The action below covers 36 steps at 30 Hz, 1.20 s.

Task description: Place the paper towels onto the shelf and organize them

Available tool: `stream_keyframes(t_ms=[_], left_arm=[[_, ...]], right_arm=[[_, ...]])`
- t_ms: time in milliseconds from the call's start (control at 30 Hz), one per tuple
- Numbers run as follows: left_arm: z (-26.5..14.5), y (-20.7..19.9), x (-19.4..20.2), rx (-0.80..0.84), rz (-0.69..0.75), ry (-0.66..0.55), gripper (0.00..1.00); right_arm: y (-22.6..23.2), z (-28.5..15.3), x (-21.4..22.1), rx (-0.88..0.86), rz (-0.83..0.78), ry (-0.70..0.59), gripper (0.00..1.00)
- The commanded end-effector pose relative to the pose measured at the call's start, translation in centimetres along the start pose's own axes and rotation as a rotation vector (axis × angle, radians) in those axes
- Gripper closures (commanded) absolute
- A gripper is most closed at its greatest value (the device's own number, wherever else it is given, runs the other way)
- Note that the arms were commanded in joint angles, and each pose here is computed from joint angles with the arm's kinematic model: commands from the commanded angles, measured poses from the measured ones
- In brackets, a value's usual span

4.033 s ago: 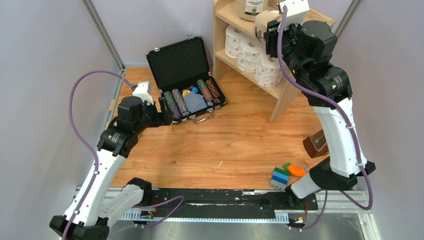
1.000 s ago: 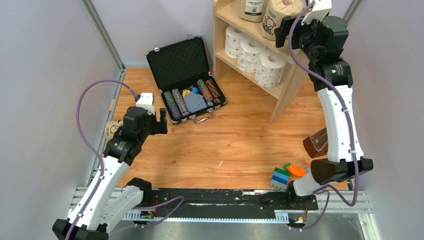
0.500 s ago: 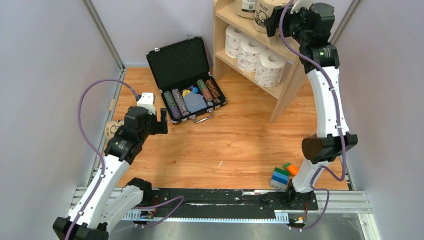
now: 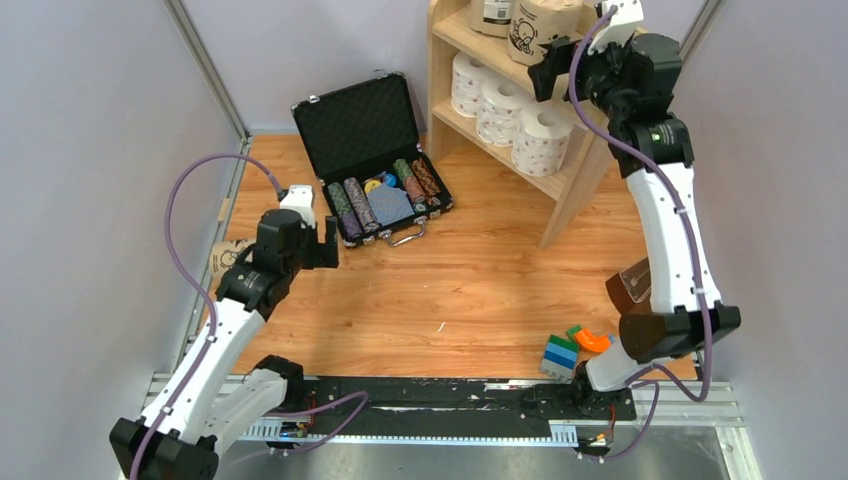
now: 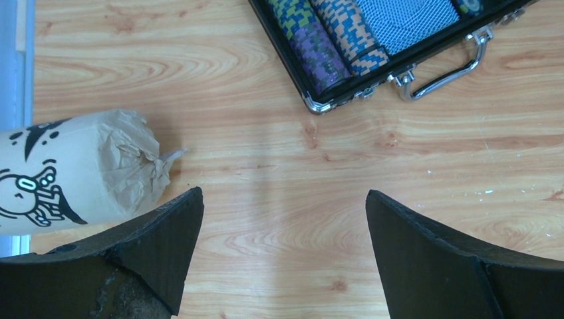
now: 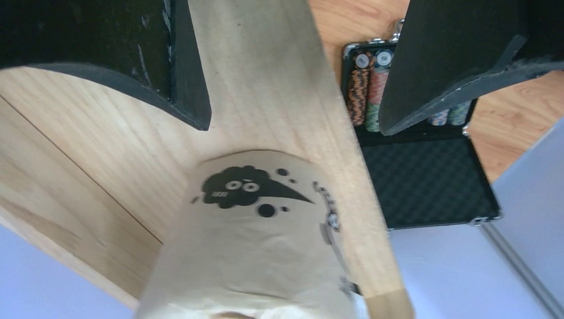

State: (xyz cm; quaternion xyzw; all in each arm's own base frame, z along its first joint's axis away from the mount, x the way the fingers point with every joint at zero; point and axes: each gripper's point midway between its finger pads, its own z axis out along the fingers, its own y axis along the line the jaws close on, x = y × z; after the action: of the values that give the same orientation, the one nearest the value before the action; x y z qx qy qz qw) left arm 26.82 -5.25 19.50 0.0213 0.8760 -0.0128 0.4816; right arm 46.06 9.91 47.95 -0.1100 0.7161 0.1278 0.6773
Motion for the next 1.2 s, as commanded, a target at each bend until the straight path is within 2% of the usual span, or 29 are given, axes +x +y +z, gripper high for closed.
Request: stream_keyframes(t_ms=[0, 200, 333, 433, 533, 767, 1000, 1167], left_arm=[[0.3, 0.2, -0.2, -0.034, -0.043, 0.034, 0.00], [1.3, 1.6, 1.6, -0.152, -0.105, 0.151, 0.00], [1.8, 2.7, 2.1, -0.216, -0.164, 0.202, 0.00], [1.8, 3.6, 2.2, -0.243, -0.215, 0.214, 0.00], [1.6, 4.4, 2.2, -0.269, -0.246, 0.211, 0.00], [0.5, 9.0, 2.2, -0.418, -0.380, 0.197, 0.00], [-0.8, 16.4, 3.3, -0.684, -0.623, 0.153, 0.00], [-1.1, 19.1, 4.3, -0.825, -0.858, 0.136, 0.00]], right_arm=[[3.0, -7.0, -5.4, -0.072, 0.023, -0.161, 0.00], [7.8, -10.6, -1.5, -0.279, 0.103, -0.117, 0.00], [8.3, -11.5, 1.2, -0.293, 0.087, -0.082, 0.00], [6.8, -11.2, 1.2, -0.211, 0.046, -0.095, 0.00], [6.6, -11.2, 0.1, -0.202, 0.032, -0.119, 0.00], [12.3, -13.2, -0.9, -0.513, 0.112, -0.130, 0.00], [19.2, -14.5, 3.1, -0.644, 0.041, -0.103, 0.00], [21.3, -15.5, 4.2, -0.702, 0.047, -0.082, 0.00]])
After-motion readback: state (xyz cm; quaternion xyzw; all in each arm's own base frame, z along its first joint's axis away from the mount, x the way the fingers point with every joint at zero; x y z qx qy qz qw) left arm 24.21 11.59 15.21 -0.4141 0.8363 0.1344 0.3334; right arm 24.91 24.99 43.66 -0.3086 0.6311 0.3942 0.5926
